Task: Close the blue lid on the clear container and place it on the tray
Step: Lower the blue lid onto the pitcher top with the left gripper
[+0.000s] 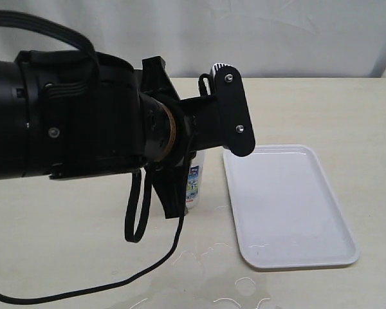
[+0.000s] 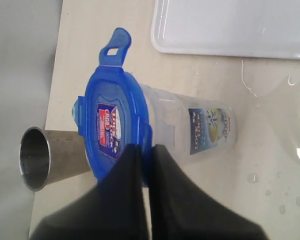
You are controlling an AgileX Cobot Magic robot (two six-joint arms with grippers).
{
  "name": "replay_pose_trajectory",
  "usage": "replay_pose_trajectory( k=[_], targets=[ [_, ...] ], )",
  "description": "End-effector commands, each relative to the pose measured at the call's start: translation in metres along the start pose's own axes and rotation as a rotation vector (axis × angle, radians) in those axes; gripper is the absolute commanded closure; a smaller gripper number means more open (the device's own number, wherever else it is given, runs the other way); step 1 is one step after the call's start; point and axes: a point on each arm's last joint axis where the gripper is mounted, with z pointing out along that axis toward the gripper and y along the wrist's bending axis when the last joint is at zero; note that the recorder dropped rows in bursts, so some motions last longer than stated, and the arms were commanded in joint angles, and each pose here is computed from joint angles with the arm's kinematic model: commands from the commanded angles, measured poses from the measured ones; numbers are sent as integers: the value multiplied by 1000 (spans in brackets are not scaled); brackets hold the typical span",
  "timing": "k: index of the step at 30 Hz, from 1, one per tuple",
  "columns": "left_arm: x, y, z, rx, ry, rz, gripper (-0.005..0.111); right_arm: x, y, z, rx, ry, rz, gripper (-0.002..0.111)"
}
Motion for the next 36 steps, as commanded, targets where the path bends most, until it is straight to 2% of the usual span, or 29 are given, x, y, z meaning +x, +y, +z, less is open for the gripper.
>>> replay_pose_trajectory(
  k=[1,11,24,26,30,36],
  targets=[
    [-3,-1,-1,9,-33,-9,107,0,0,0,-1,-6,-6,104],
    [5,0,-1,2,48,23,107,0,0,0,-1,-6,-6,104],
    [1,-2,-1,23,8,2,106,0,0,0,-1,-6,-6,104],
    [1,-2,-1,23,6,2,101,0,0,0,-1,-6,-6,104],
    [1,-2,-1,23,8,2,84,0,0,0,-1,-6,-6,104],
    [1,-3,-1,35,10,-11,74,0,0,0,-1,-6,-6,104]
  ],
)
